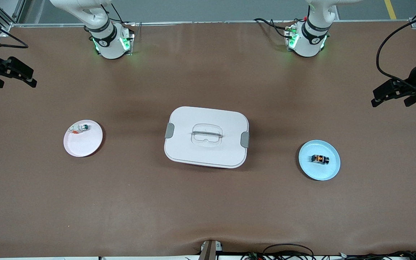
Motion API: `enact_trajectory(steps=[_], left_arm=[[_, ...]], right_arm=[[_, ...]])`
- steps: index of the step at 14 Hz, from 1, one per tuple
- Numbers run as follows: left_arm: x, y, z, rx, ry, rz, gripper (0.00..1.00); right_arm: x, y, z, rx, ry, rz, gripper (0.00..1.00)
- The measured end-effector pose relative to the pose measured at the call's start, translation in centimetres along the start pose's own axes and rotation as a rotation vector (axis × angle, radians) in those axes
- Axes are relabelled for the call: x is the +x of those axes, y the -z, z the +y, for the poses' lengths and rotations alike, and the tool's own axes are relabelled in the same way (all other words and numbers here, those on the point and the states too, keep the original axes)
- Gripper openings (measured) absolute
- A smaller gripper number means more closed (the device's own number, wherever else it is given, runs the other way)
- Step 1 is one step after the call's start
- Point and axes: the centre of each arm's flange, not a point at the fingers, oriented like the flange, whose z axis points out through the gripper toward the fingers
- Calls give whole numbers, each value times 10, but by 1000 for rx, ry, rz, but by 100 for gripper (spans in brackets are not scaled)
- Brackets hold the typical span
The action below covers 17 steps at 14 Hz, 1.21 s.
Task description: Transfer orange switch to right arm and place
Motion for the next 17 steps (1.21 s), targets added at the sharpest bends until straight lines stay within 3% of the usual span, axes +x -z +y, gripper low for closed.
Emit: enact_trajectory(steps=[6,13,17], left_arm=[[27,-71,0,-2,-1,-114,100],[50,-192,-3,-3,-48,-67,100],[56,-263,0,69,-127,-79,100]], right_arm=[[0,0,0,0,0,0,100],[0,0,0,0,0,0,100],[0,0,0,0,0,0,100]])
